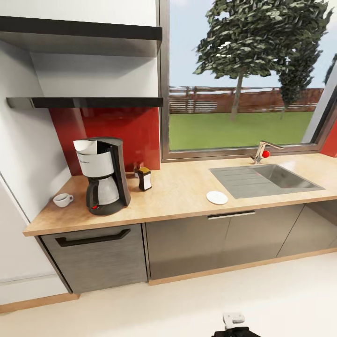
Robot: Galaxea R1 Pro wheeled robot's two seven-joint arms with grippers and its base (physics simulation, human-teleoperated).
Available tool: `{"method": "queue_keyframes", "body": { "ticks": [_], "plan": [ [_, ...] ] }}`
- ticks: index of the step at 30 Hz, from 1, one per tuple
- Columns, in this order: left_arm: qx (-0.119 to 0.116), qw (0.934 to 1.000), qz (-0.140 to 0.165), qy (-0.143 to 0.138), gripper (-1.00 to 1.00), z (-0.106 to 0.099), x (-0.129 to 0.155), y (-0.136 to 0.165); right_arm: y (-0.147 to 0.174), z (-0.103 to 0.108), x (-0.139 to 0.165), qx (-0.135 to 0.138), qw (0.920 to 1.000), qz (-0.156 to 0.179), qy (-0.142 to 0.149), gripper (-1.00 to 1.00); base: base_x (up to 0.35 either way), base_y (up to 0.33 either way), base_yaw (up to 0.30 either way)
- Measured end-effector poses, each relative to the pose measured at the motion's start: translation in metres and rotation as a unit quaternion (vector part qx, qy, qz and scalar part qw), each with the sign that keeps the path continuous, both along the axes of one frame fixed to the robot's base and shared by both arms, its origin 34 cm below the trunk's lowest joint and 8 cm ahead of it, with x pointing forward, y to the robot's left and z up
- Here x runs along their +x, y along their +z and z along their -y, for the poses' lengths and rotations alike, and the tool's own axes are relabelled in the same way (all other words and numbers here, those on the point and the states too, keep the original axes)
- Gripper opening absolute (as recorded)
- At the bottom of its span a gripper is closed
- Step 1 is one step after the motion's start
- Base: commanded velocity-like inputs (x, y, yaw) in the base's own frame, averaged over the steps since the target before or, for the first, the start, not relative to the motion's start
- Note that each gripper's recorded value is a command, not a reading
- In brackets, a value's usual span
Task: Set up a coffee station on the kitchen countertop: keep the coffee maker on the countertop, move the bottle of coffee from the kitchen shelf to the counter next to the coffee maker, place a paper coffee filter on top of the coffee maker, put the saucer next to the coffee maker with the coffee cup on the saucer, and place the electric kettle next to the coffee maker.
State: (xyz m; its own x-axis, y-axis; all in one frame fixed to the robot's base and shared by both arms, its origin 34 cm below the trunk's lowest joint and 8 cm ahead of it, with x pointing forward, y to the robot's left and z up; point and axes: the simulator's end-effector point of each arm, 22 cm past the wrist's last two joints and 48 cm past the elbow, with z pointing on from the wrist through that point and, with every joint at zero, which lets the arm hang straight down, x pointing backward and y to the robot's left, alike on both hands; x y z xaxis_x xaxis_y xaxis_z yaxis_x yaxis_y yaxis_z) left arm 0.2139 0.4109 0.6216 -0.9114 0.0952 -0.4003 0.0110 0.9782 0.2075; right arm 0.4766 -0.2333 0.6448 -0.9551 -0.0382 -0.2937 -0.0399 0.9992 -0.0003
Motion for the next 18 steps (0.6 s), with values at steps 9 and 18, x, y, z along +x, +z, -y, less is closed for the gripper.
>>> {"method": "queue_keyframes", "body": {
  "ticks": [9,18],
  "plan": [
    [-0.003,0.9999,-0.016,0.005,1.0,0.006,-0.017,-0.004,-0.001,0.014,-0.003,-0.008,1.0,-0.004,-0.003,1.0,0.0,0.0,0.0],
    [-0.008,0.9997,-0.019,0.009,1.0,0.013,-0.021,-0.006,-0.006,0.015,-0.015,-0.01,0.9999,-0.011,-0.004,1.0,0.028,-0.068,0.0]
  ]
}}
